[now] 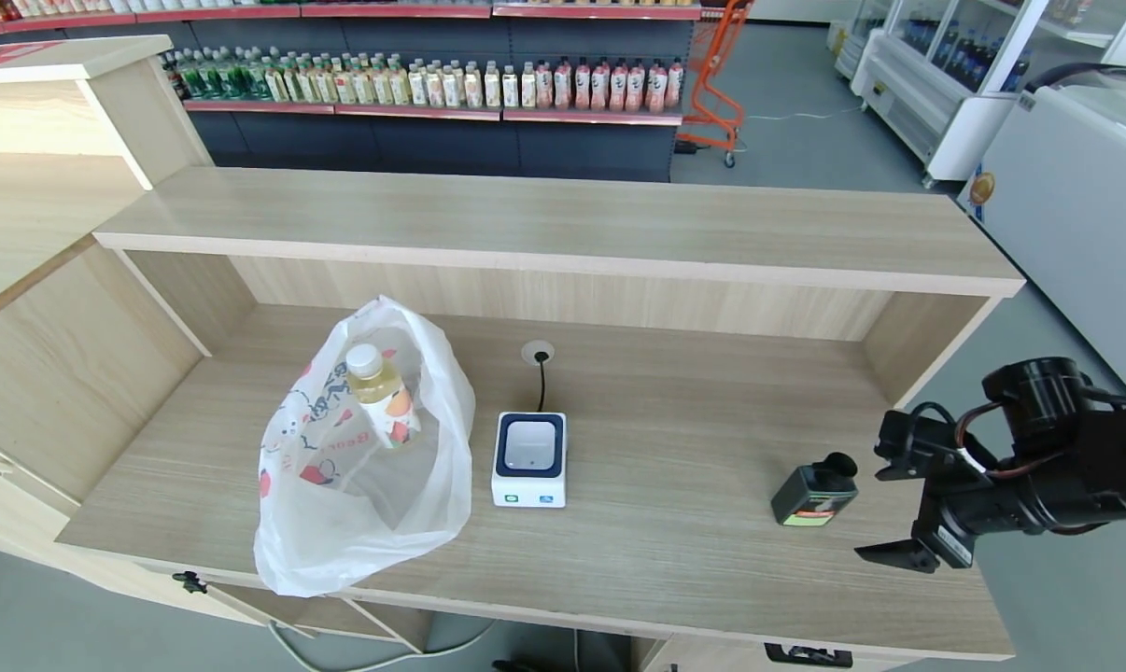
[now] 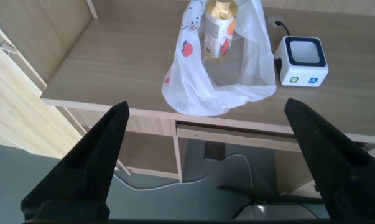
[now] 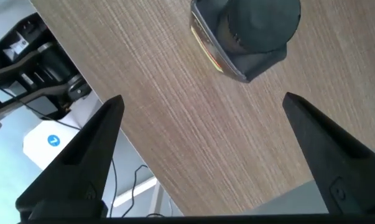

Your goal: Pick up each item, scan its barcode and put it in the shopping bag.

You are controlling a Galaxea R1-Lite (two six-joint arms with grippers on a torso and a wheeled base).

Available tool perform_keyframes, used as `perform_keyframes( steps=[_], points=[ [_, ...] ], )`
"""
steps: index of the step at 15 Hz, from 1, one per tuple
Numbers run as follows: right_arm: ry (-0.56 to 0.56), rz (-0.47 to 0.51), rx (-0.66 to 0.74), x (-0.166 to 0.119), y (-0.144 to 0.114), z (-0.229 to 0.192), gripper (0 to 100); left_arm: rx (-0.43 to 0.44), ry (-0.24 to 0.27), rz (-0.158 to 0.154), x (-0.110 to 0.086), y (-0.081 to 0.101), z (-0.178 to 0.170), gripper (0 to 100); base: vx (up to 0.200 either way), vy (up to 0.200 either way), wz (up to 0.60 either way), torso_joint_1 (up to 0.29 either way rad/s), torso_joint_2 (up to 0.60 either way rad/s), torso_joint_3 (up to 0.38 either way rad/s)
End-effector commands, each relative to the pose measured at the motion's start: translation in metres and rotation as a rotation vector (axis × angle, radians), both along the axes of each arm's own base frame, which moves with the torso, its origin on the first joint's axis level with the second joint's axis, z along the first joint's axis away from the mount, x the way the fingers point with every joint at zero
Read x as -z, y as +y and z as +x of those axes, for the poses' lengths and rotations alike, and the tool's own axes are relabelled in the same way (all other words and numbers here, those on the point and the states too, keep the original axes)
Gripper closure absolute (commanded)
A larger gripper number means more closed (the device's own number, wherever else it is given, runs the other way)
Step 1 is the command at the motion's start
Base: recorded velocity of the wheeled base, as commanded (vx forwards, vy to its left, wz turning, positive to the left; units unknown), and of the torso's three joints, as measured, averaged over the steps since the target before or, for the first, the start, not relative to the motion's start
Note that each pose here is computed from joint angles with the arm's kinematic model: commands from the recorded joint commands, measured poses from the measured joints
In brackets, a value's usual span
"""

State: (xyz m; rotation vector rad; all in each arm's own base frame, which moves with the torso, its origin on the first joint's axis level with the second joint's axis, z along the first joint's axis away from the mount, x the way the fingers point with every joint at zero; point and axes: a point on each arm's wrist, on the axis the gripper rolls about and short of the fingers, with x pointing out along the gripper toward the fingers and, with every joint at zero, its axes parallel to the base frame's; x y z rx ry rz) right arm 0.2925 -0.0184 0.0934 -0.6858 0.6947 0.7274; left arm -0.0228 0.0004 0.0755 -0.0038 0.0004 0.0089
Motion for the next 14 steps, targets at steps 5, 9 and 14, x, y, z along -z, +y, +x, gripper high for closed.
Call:
perform_keyframes(
  steps=[5, 9, 14],
  points=[
    [-0.007, -0.002, -0.041, 0.018, 0.010, 0.023, 100, 0.000, 0.000, -0.001, 0.000, 0.000, 0.000, 0, 0.000, 0.000, 0.00, 0.000, 0.00, 0.000],
    [-0.014, -0.003, -0.053, 0.019, 0.013, 0.029, 100, 0.000, 0.000, -0.001, 0.000, 0.000, 0.000, 0, 0.000, 0.000, 0.00, 0.000, 0.00, 0.000],
    [-0.064, -0.005, -0.034, -0.001, 0.008, 0.013, 100, 0.000, 0.000, -0.001, 0.000, 0.000, 0.000, 0, 0.000, 0.000, 0.00, 0.000, 0.00, 0.000]
  ],
)
